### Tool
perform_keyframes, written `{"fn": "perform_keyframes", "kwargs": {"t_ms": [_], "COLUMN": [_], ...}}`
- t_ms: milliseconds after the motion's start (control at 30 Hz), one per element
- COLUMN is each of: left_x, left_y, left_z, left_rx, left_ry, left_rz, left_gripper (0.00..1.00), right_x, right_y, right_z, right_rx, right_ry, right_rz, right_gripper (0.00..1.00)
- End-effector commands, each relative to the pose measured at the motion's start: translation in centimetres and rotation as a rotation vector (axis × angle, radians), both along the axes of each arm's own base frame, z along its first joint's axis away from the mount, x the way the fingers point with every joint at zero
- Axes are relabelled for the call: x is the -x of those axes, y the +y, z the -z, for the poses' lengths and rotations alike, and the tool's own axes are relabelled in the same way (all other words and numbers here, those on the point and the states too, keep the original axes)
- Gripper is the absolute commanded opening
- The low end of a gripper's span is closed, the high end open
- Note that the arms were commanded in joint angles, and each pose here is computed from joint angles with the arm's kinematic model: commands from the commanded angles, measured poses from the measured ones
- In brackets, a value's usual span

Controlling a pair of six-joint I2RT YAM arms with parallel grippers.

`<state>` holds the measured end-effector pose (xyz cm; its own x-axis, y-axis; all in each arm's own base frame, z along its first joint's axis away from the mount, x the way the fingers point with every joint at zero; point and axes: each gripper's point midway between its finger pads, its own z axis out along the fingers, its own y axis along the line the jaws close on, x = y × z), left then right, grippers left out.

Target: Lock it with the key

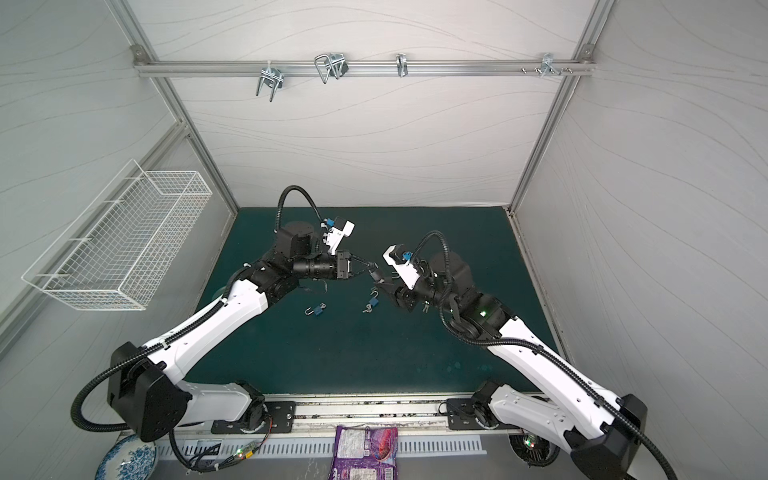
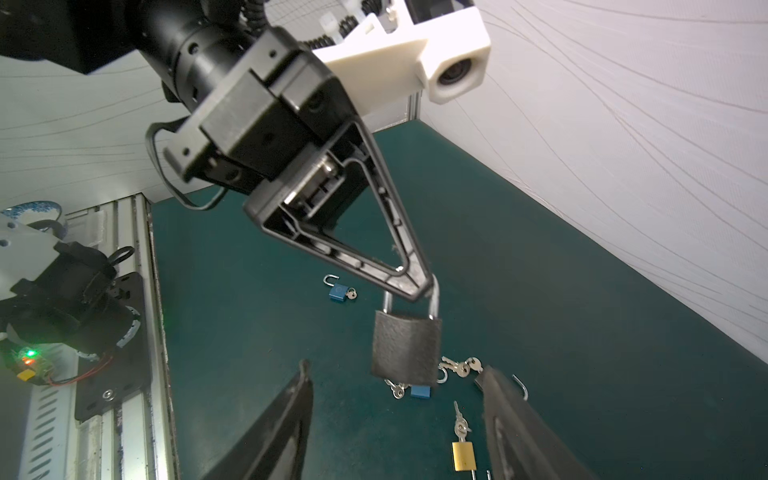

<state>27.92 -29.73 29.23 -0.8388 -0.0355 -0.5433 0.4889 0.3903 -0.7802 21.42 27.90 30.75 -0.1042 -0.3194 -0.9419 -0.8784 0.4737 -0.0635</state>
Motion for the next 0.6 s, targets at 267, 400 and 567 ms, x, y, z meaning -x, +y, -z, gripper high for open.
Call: {"fn": "perform_keyframes", "kwargs": {"t_ms": [267, 400, 567], "left_x": [-0.2, -0.2, 0.0], "left_y": [-1.0, -1.2, -1.3], "left_z": [-3.3, -3.6, -3.4], "left_rx": [0.062, 0.071, 0.073], "left_ry": [-0.089, -0.09, -0.084], "left_rz": [0.002, 0.006, 0.018], "left_gripper": [0.0, 0.0, 0.0], "right_x": [-1.7, -2.2, -2.4], "right_y": [1.2, 1.2, 1.6], "right_z": [1.3, 1.6, 1.7], "right_rx": [0.1, 0.119, 0.11], "right_ry": [0.033, 0.041, 0.074], "right_rz": [0.037, 0.052, 0.06], "right_gripper": [0.56, 0.47, 0.33]}}
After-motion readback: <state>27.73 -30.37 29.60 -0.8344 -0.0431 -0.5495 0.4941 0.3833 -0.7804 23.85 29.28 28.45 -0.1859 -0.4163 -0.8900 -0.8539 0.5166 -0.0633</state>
